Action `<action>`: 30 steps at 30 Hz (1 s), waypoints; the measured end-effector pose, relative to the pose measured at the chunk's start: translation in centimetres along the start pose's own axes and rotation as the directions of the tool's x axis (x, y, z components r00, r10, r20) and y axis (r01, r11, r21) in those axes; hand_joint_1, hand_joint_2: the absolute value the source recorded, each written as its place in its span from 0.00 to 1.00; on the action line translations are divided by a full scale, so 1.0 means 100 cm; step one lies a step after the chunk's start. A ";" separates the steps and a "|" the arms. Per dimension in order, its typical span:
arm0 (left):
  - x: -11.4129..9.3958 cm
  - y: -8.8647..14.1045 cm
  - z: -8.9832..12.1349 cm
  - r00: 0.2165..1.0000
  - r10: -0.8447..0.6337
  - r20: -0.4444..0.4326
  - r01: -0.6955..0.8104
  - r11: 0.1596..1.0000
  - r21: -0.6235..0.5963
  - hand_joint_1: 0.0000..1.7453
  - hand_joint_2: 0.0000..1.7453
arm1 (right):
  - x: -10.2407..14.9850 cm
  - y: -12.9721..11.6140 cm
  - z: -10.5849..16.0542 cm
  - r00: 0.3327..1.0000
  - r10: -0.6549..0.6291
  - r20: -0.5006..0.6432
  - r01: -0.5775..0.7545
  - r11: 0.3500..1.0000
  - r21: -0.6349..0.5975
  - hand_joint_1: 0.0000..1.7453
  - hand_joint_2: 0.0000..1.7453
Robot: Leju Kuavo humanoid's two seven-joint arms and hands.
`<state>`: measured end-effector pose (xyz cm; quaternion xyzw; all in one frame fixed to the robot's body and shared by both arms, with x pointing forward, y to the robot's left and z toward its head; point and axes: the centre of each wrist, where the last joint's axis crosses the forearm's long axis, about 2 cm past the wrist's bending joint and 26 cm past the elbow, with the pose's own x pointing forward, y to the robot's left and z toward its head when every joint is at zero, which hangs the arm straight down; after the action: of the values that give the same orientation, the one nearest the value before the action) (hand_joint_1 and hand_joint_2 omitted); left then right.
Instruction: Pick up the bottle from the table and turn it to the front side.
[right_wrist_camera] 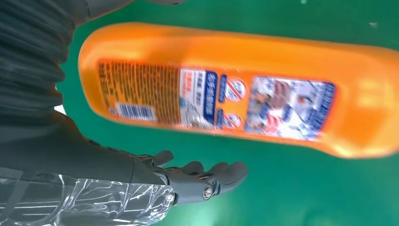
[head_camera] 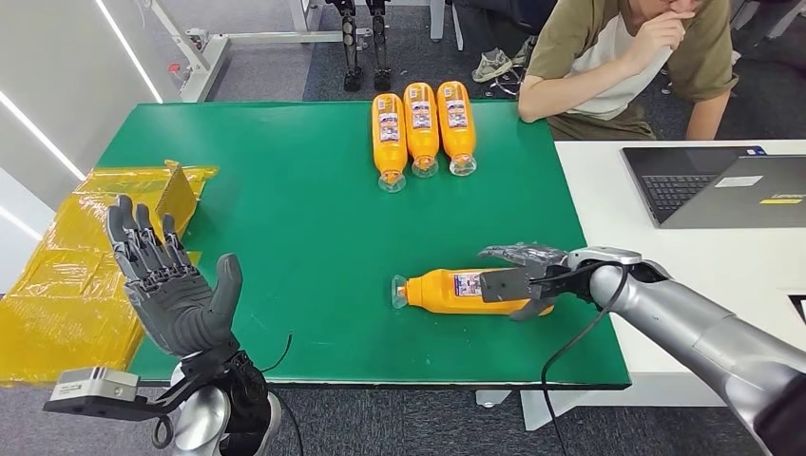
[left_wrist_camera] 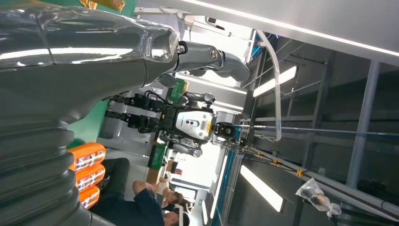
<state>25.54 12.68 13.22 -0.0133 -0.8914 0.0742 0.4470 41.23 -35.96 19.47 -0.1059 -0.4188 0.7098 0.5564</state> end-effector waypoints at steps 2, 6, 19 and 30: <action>0.000 0.000 0.000 1.000 -0.001 0.000 0.001 1.000 0.001 0.00 1.00 | -0.005 0.010 -0.003 1.000 0.003 -0.014 -0.003 1.000 -0.009 0.00 1.00; 0.000 0.000 0.000 1.000 -0.002 0.000 0.002 1.000 0.002 0.00 1.00 | -0.014 0.028 -0.008 0.999 0.009 -0.038 -0.010 1.000 -0.014 0.00 1.00; 0.000 0.000 0.000 1.000 -0.009 0.001 0.009 1.000 0.005 0.00 1.00 | -0.027 0.054 -0.016 0.996 0.030 -0.081 -0.035 0.998 -0.061 0.83 1.00; 0.000 0.000 0.000 1.000 -0.011 0.003 0.011 1.000 -0.001 0.00 1.00 | -0.027 0.065 -0.021 0.997 0.036 -0.062 -0.045 0.989 -0.144 1.00 1.00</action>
<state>25.51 12.68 13.20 -0.0086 -0.8921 0.0715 0.4461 38.91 -37.49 12.65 -0.1757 -0.4505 0.6850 0.5449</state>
